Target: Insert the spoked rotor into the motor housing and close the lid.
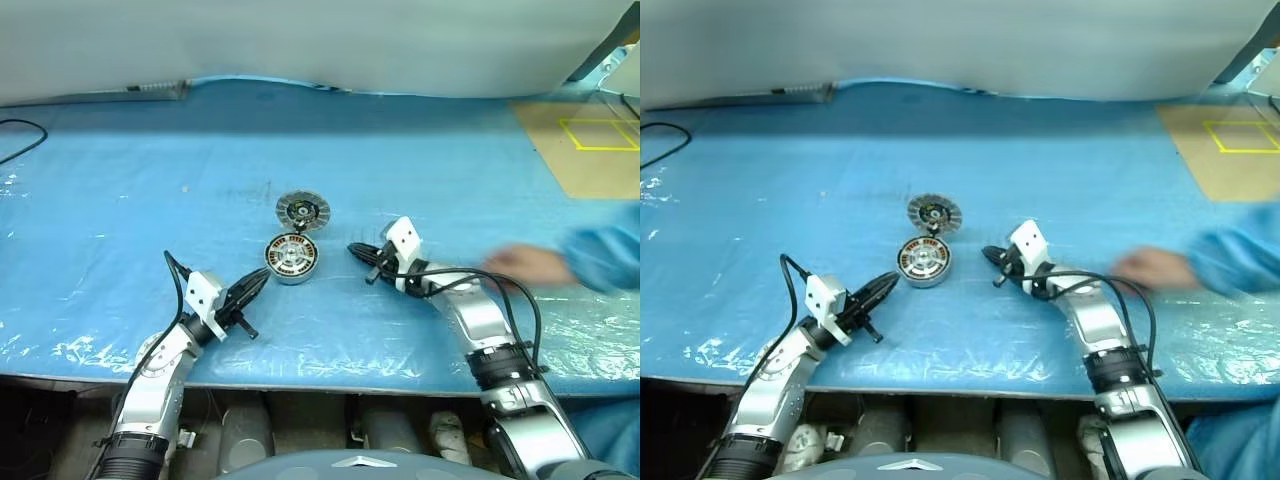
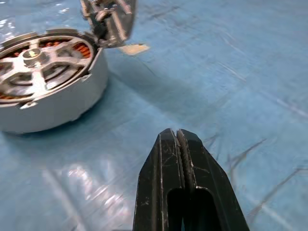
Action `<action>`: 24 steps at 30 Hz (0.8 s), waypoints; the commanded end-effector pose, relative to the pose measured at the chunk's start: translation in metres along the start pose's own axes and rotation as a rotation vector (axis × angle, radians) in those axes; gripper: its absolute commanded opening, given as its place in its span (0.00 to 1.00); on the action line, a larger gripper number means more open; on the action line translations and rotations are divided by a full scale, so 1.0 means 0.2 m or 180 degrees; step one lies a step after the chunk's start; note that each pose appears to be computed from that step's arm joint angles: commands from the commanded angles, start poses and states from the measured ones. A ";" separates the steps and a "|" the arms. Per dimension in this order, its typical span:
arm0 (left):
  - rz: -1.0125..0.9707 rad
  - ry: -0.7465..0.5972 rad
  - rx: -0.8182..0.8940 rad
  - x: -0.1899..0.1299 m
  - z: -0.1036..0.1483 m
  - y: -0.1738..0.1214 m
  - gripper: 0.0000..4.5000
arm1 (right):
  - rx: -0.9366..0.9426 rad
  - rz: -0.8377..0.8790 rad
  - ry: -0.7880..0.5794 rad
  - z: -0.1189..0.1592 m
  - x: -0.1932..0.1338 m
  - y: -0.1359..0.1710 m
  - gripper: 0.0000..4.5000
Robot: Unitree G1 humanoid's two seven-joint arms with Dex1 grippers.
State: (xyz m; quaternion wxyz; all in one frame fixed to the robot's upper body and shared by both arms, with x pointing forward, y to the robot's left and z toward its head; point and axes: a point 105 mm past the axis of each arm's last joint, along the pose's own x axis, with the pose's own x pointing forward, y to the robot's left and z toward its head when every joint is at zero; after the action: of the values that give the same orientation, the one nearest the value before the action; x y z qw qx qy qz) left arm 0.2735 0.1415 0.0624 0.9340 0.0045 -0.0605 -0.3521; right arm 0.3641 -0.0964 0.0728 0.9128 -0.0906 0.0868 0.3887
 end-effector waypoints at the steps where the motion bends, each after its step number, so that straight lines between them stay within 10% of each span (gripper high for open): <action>1: 0.0007 -0.0085 0.0104 0.00 0.03 0.01 0.05 | -0.0152 -0.0146 -0.0222 0.14 0.07 -0.07 0.00; 12: 0.0065 -0.0163 0.0158 0.02 0.10 -0.02 0.05 | -0.0078 0.0529 -0.0823 0.48 0.20 0.09 0.00; 24: 0.0060 -0.0153 0.0127 0.00 0.12 -0.04 0.05 | -0.0150 0.1375 -0.0829 0.49 0.11 0.35 0.00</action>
State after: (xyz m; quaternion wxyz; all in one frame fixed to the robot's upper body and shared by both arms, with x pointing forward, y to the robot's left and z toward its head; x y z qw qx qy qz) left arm 0.2678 0.1376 0.0753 0.9378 0.0071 -0.0732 -0.3393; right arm 0.3435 -0.0165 0.1449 0.8207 -0.0440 -0.0034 0.5696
